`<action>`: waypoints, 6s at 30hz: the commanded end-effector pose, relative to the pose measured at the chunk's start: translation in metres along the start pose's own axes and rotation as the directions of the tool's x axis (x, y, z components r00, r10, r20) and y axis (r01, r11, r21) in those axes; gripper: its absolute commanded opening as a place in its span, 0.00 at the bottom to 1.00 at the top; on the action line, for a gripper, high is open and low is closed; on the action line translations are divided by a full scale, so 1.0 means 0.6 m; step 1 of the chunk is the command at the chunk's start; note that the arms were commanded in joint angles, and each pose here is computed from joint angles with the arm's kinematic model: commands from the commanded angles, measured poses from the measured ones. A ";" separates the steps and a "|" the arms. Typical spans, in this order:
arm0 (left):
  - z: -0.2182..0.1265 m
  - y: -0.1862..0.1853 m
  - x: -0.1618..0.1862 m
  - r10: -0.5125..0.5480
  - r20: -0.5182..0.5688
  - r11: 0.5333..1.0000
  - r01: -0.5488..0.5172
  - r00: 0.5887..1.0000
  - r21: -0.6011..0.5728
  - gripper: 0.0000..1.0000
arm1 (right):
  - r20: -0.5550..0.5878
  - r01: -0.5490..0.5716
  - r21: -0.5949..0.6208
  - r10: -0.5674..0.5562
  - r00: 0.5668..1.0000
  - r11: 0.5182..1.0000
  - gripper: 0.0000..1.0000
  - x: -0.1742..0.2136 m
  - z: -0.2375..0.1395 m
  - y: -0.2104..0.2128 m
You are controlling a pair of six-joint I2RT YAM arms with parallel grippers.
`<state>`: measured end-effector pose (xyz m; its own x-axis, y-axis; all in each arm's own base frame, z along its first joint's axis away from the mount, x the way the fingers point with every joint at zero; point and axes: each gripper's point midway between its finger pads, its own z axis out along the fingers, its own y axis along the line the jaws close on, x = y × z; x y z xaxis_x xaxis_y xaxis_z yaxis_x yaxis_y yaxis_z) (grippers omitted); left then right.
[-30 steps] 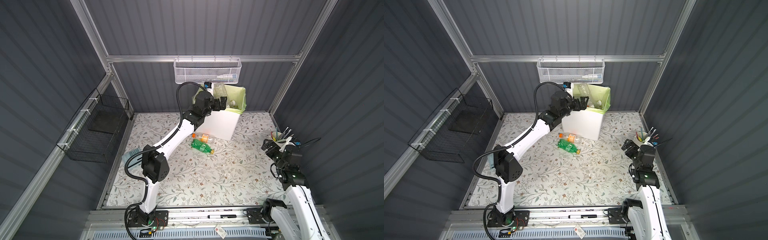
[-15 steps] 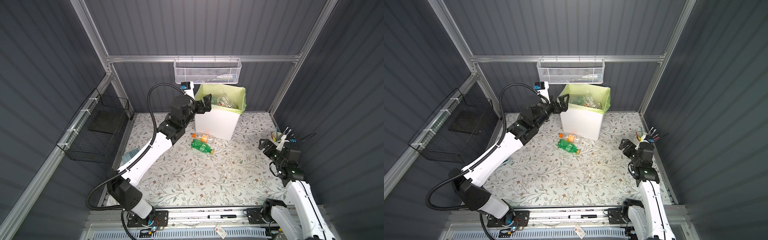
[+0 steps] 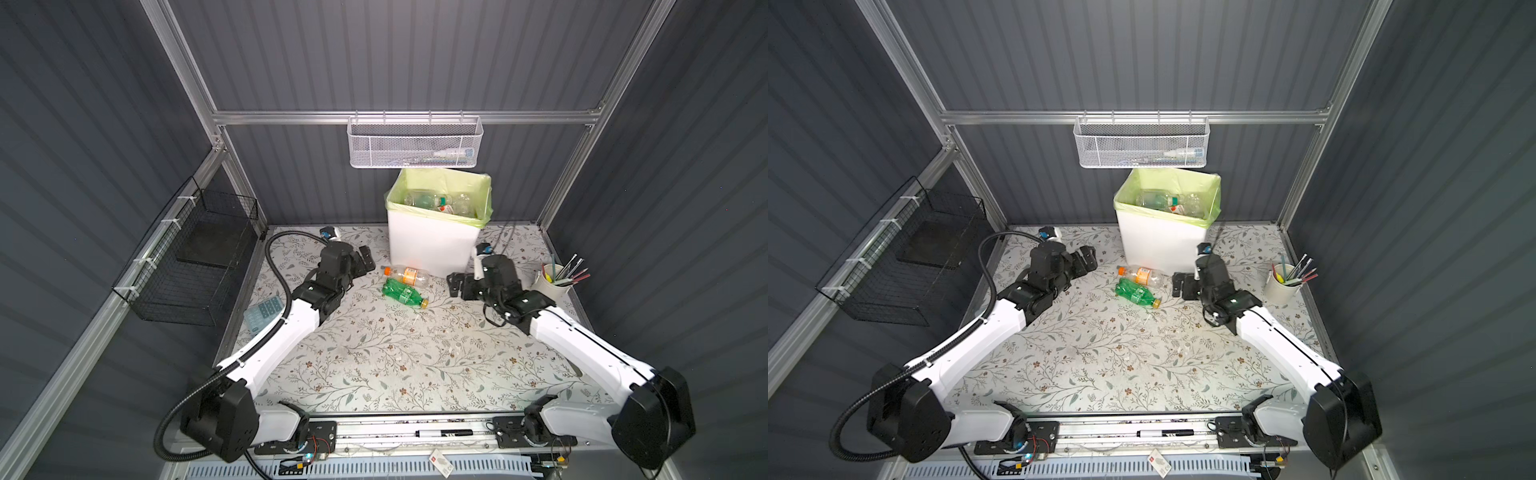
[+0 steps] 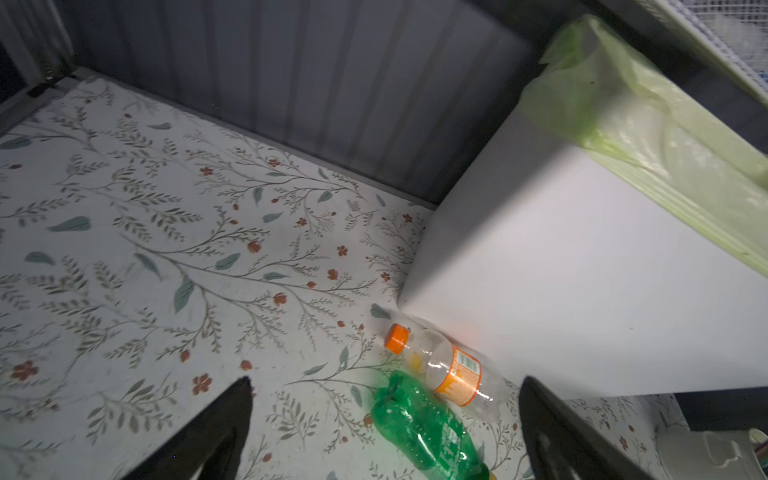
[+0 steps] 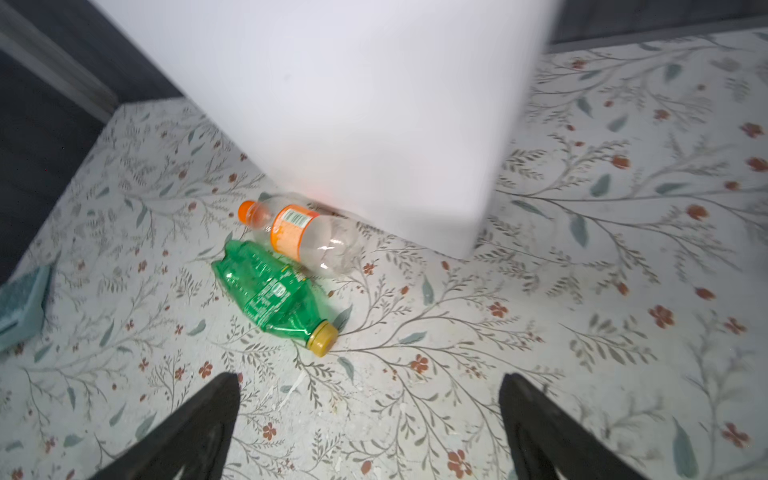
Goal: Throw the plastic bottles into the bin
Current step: 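Withdraw the left arm while the right gripper reaches the green bottle, then lower the right gripper onto the green yellow-capped bottle and grasp it, then lift the green bottle with the right gripper over the bin and release, then lower the right gripper onto the orange-capped clear bottle and grasp it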
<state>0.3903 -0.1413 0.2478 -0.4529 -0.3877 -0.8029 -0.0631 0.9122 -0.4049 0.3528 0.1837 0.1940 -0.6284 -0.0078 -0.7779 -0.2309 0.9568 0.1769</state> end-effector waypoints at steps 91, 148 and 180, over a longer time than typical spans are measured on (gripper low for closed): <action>-0.030 0.224 0.180 -0.247 -0.167 0.939 0.194 0.954 -0.283 1.00 | 0.157 0.320 -0.049 -0.309 0.938 0.946 0.65 -0.153 -0.051 0.174; -0.011 0.224 0.241 -0.340 -0.258 0.922 0.266 0.904 -0.282 1.00 | -0.037 0.539 -0.178 -0.553 0.832 0.823 0.99 -0.048 0.117 0.183; -0.015 0.239 0.255 -0.339 -0.259 0.915 0.254 0.904 -0.312 1.00 | -0.520 0.660 -0.279 -0.688 0.506 0.697 0.80 0.141 0.331 0.146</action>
<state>0.3091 -0.0745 0.0799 -0.6175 -0.6204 -0.4836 -0.4218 0.7801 -0.4621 0.4458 0.3226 0.0308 -0.5257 -0.8159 -0.2408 -0.7623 0.5774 -0.2924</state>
